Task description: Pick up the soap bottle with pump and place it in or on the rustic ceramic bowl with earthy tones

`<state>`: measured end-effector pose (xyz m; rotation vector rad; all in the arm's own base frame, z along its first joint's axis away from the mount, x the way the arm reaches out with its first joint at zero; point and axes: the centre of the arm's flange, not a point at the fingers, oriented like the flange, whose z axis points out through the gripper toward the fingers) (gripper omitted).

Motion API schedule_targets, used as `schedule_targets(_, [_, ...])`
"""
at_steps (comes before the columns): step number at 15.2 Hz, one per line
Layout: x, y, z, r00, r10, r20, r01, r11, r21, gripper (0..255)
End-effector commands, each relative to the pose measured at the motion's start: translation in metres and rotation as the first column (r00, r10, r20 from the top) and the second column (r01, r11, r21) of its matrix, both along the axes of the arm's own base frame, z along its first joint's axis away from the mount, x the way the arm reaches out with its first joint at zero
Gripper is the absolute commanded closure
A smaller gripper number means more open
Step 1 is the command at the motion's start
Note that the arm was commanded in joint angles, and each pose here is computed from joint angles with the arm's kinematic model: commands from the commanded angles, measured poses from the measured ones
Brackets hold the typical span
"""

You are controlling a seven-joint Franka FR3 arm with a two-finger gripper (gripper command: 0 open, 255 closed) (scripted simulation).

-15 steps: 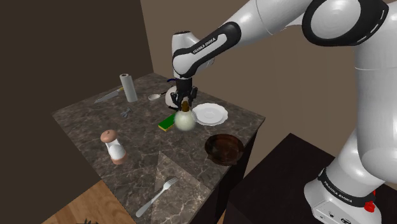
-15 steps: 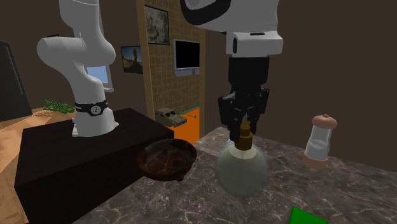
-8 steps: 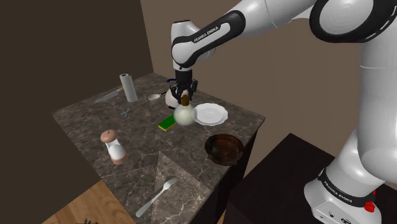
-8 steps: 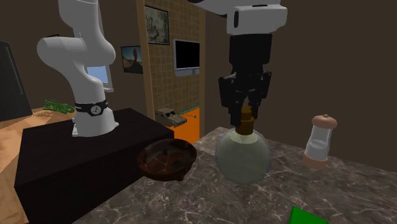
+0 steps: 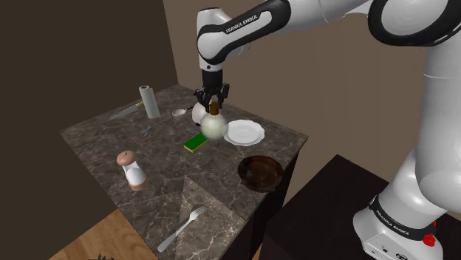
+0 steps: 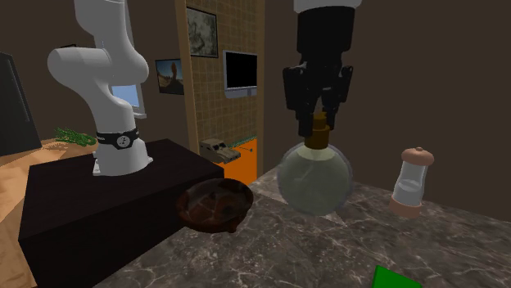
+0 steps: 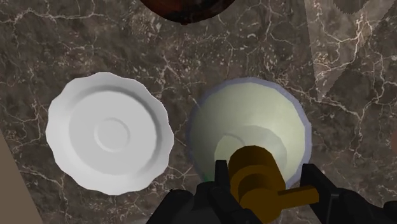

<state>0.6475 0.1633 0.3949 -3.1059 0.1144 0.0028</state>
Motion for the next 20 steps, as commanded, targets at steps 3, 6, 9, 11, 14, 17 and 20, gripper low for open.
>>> schedule_targets(3, [0.000, -0.001, 0.022, 1.000, 0.000, 0.000, 0.000, 1.000, 0.000, 255])
schedule_targets(6, [-0.013, -0.002, 0.034, 1.000, 0.000, 0.000, 0.000, 1.000, 0.000, 255])
schedule_targets(9, [-0.050, -0.007, 0.045, 1.000, 0.000, 0.000, 0.000, 1.000, 0.000, 255])
schedule_targets(11, [-0.075, -0.011, 0.052, 1.000, 0.000, 0.000, 0.000, 1.000, 0.000, 255])
schedule_targets(14, [-0.113, -0.016, 0.063, 1.000, 0.000, 0.000, 0.000, 1.000, 0.000, 255])
schedule_targets(17, [-0.151, -0.021, 0.074, 1.000, 0.000, 0.000, 0.000, 1.000, 0.000, 255])
schedule_targets(20, [-0.189, -0.025, 0.085, 1.000, 0.000, 0.000, 0.000, 1.000, 0.000, 255])
